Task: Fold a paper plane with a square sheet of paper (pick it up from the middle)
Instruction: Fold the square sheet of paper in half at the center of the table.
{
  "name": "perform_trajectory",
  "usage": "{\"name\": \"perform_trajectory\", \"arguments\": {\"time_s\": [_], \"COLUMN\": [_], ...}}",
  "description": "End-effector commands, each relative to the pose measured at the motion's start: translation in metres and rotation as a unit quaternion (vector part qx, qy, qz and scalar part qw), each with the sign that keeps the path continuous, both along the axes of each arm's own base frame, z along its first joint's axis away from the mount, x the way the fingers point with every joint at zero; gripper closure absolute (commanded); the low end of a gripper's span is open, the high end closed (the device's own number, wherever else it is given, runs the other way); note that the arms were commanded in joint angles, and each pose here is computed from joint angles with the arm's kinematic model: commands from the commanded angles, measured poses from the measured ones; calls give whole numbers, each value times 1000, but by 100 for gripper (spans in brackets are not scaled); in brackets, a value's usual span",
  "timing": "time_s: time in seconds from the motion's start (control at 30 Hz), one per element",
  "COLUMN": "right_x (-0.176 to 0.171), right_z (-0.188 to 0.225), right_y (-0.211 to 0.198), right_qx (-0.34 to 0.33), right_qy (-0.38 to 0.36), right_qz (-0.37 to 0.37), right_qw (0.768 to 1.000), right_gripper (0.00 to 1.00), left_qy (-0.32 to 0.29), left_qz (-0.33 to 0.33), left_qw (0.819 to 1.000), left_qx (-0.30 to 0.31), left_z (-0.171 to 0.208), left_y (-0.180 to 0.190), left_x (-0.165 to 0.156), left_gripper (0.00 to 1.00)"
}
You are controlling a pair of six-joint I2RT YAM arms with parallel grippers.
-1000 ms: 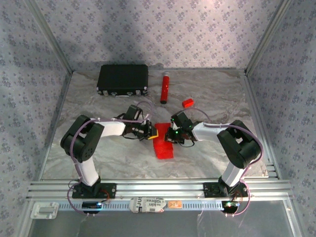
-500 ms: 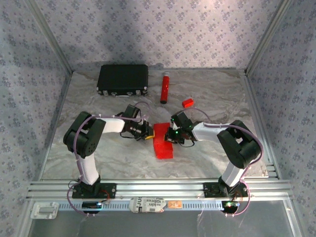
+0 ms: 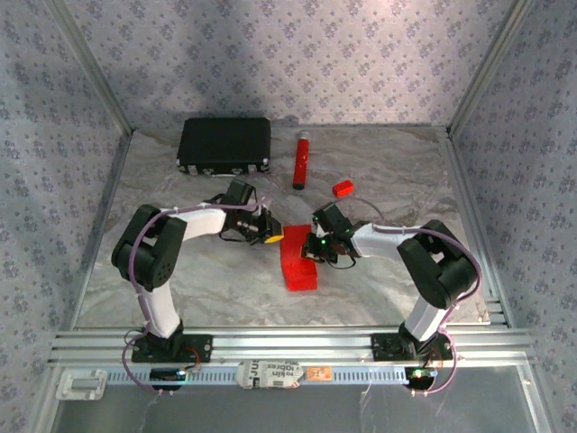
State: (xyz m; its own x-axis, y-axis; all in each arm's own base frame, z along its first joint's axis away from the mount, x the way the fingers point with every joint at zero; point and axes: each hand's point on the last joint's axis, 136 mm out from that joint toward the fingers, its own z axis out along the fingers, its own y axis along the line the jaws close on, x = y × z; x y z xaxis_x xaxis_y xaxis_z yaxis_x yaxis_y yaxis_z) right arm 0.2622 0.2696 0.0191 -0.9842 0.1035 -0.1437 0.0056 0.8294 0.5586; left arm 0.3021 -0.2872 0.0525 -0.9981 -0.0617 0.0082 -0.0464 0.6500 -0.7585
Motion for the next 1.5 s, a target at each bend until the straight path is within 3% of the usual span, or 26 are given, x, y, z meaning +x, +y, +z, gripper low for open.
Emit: {"name": "perform_trajectory", "arguments": {"time_s": [0.0, 0.4, 0.93, 1.27, 1.47], "right_x": [-23, -22, -29, -23, -22], "right_z": [-31, -29, -36, -29, -27], "right_y": [-38, -40, -44, -41, -40], "right_qx": [-82, -78, -77, -74, -72], "right_qy": [53, 53, 59, 50, 48], "right_qz": [-14, -11, -14, -13, -13], "right_qw": [995, 996, 995, 996, 996], "right_gripper": [100, 100, 100, 100, 100], "left_qy": [-19, -21, 24, -16, -15], "left_qz": [-17, -51, -21, -32, -36], "left_qw": [999, 997, 998, 999, 999], "left_qx": [-21, -47, 48, 9, 0], "left_z": [19, 16, -55, -5, -4], "left_y": [-8, -33, -4, -19, -24], "left_x": [4, 0, -4, 13, 19], "left_gripper": [86, 86, 89, 88, 88]}}
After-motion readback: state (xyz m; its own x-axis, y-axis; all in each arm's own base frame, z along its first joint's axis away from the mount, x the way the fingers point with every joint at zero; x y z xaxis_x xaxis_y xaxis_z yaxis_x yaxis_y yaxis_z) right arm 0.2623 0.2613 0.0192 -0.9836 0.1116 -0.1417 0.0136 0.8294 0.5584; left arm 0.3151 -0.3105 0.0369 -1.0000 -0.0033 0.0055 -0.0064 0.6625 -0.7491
